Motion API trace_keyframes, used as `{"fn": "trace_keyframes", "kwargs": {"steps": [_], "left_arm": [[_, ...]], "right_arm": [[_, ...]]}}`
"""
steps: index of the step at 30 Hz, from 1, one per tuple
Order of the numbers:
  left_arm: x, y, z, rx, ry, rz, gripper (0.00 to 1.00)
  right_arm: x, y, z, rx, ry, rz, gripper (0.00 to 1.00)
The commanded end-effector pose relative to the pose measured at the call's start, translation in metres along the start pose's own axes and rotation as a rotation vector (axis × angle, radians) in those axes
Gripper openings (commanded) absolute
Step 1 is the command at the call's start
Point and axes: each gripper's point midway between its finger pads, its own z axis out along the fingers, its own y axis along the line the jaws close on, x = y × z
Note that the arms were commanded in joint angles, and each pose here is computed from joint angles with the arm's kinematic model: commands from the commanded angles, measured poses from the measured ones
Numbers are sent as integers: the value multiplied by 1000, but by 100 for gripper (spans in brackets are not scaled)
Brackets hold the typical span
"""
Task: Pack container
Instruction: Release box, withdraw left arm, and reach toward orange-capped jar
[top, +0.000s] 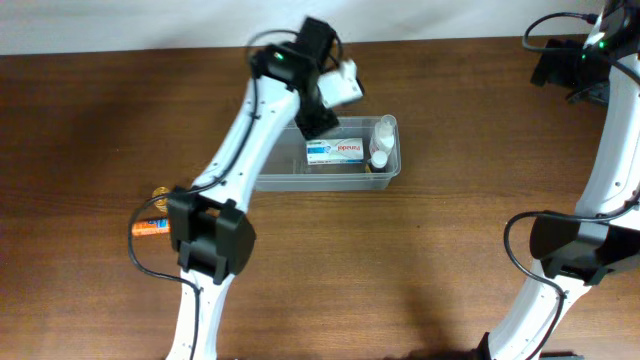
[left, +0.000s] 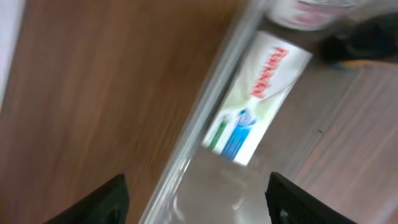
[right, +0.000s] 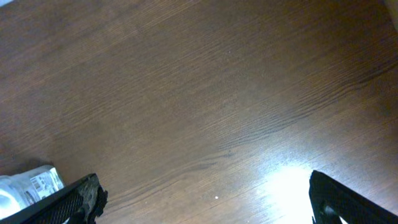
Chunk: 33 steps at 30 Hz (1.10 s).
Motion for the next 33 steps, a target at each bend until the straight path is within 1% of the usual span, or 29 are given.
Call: {"fn": "trace_keyframes", "kwargs": {"steps": [1, 4, 8, 10, 11, 12, 14, 16, 18, 21, 23, 24, 27, 30, 33], "left_arm": [[10, 30, -36, -37, -38, -287, 72], [17, 35, -57, -14, -60, -365, 72], [41, 49, -73, -23, -37, -537, 73], [63, 56, -77, -17, 0, -650, 73], [82, 61, -79, -11, 36, -733, 73], [110, 67, -82, -1, 86, -811, 73], [133, 72, -86, 4, 122, -873, 72], [149, 83, -91, -5, 115, -940, 72], [158, 90, -104, 1, 78, -989, 72], [168, 95, -133, -46, 41, -1021, 72], [175, 96, -156, -108, 30, -1025, 72], [184, 95, -175, -172, 33, -1051, 72], [198, 87, -205, -251, 38, -1090, 76], [215, 77, -217, -275, 66, -1143, 77], [239, 70, -206, -264, 148, -1213, 77]], "right_arm": [[-2, -3, -5, 10, -17, -1, 98], [-2, -3, -5, 9, -17, -1, 98], [-2, -3, -5, 10, -17, -1, 98], [-2, -3, -5, 10, -17, -1, 98], [-2, -3, -5, 10, -17, -1, 98], [-2, -3, -5, 10, -17, -1, 99], [-2, -3, -5, 10, -17, -1, 98], [-2, -3, -5, 10, -17, -1, 98], [-2, -3, -5, 10, -17, -1, 98], [-2, -3, -5, 10, -17, -1, 98], [-2, -3, -5, 10, -17, -1, 98], [-2, -3, -5, 10, -17, -1, 98], [-2, -3, -5, 10, -17, -1, 98], [-2, -3, -5, 10, -17, -1, 98], [-2, -3, -5, 10, -17, -1, 98]]}}
